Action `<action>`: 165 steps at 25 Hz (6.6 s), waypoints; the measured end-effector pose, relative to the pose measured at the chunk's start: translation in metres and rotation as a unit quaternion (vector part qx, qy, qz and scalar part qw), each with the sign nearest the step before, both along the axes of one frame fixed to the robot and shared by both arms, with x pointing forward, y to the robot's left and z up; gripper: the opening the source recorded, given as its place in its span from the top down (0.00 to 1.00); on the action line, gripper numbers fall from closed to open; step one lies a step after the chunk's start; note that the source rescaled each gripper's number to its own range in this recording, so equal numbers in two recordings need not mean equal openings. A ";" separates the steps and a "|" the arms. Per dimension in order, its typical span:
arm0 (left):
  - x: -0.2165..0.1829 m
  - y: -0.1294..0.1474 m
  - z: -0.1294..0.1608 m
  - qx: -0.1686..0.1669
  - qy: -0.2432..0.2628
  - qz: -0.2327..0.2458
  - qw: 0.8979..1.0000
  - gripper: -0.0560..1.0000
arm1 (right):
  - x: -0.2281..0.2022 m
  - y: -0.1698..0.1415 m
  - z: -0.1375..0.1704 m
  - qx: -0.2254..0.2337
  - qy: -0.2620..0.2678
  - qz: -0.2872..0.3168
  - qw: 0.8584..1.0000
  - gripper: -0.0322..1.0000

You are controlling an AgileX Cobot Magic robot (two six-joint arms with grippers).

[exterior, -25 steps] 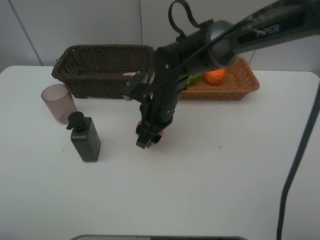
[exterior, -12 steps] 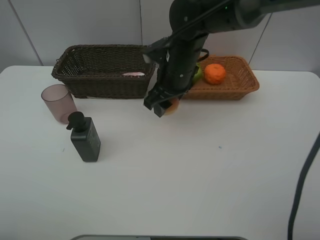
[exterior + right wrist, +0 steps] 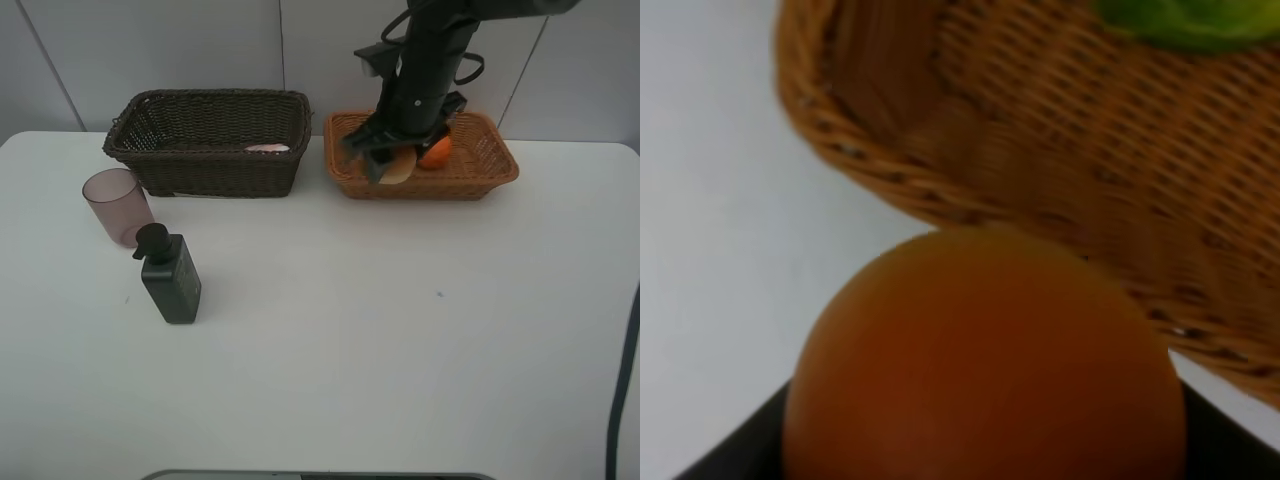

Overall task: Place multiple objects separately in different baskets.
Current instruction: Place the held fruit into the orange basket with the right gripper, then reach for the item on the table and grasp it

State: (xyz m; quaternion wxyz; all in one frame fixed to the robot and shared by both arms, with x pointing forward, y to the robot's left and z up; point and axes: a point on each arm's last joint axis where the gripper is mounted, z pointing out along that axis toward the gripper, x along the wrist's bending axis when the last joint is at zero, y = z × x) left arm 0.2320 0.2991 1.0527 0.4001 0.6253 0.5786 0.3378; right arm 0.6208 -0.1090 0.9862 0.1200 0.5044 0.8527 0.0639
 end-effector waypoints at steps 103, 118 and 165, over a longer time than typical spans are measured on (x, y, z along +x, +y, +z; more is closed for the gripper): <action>0.000 0.000 0.000 0.000 0.000 0.000 1.000 0.03 | -0.383 -0.198 0.091 0.225 -0.269 0.030 0.936 0.12; 0.000 0.000 0.000 0.000 0.000 0.000 1.000 0.03 | -0.374 -0.194 0.074 0.216 -0.330 -0.032 0.918 0.12; 0.000 0.000 0.000 0.000 0.000 0.000 1.000 0.03 | -0.390 -0.193 0.073 0.132 -0.410 -0.212 0.877 0.12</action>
